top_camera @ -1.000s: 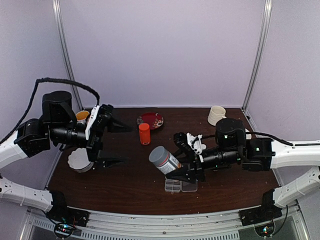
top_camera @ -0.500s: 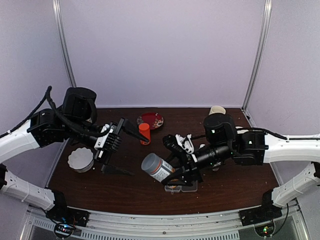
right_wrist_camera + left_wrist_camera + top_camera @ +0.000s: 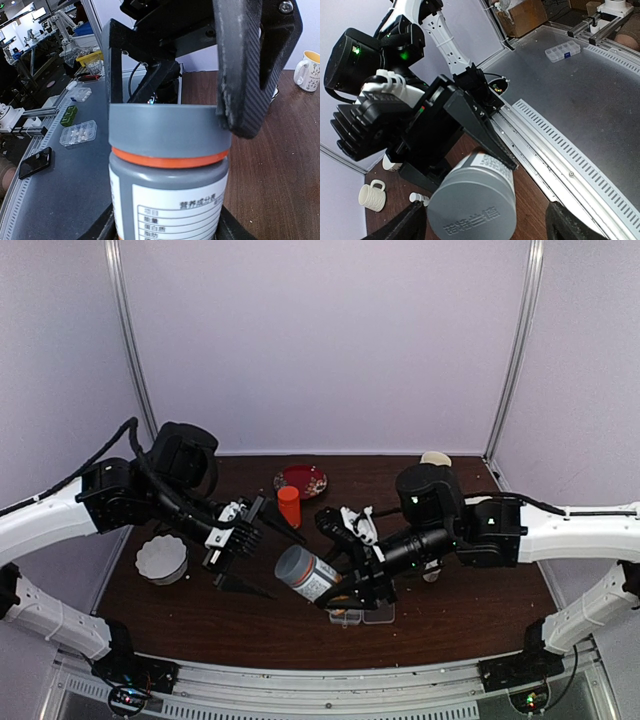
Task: Sort the pills into containers
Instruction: Unscrew the lid of the pill bottle from the pill bottle.
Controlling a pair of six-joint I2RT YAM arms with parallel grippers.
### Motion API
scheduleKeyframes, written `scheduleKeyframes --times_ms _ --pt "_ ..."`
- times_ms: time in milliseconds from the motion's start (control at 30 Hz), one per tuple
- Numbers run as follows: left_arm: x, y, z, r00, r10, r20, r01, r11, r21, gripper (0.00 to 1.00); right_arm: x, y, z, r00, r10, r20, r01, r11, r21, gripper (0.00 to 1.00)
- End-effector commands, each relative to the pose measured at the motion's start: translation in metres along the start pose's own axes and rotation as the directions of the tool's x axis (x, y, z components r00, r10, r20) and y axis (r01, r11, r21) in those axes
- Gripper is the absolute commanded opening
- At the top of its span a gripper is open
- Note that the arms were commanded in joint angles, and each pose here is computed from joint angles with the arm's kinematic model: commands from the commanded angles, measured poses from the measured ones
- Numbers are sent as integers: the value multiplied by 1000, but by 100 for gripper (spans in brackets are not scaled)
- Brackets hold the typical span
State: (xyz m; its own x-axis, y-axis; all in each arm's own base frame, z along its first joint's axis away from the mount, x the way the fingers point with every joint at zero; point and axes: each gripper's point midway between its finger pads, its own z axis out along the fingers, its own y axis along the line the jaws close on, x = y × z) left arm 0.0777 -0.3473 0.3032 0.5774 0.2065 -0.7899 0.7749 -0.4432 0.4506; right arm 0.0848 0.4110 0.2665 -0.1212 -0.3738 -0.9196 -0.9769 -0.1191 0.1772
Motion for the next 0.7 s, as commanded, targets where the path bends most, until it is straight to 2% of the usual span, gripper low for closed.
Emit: scheduleKeyframes --times_ms 0,133,300,400,533,667 --pt "-12 7 -3 999 39 24 -39 999 -14 85 -20 1 -1 999 -31 44 31 999 -6 14" --pt "-8 8 0 999 31 13 -31 999 -12 83 -21 -2 1 999 -31 45 31 1000 2 14" --pt "-1 7 4 1000 18 -6 -18 1000 -3 75 -21 -4 2 998 -35 49 35 999 9 12" --pt "3 7 6 1000 12 -19 -12 1000 0 63 -21 -6 3 998 -36 51 35 999 20 11" --pt "6 9 8 1000 2 -30 -2 1000 -4 51 -15 -14 4 998 -43 34 41 997 61 8" --pt "7 21 11 997 -72 -34 71 997 -43 38 -9 -27 2 997 -71 17 68 988 138 5"
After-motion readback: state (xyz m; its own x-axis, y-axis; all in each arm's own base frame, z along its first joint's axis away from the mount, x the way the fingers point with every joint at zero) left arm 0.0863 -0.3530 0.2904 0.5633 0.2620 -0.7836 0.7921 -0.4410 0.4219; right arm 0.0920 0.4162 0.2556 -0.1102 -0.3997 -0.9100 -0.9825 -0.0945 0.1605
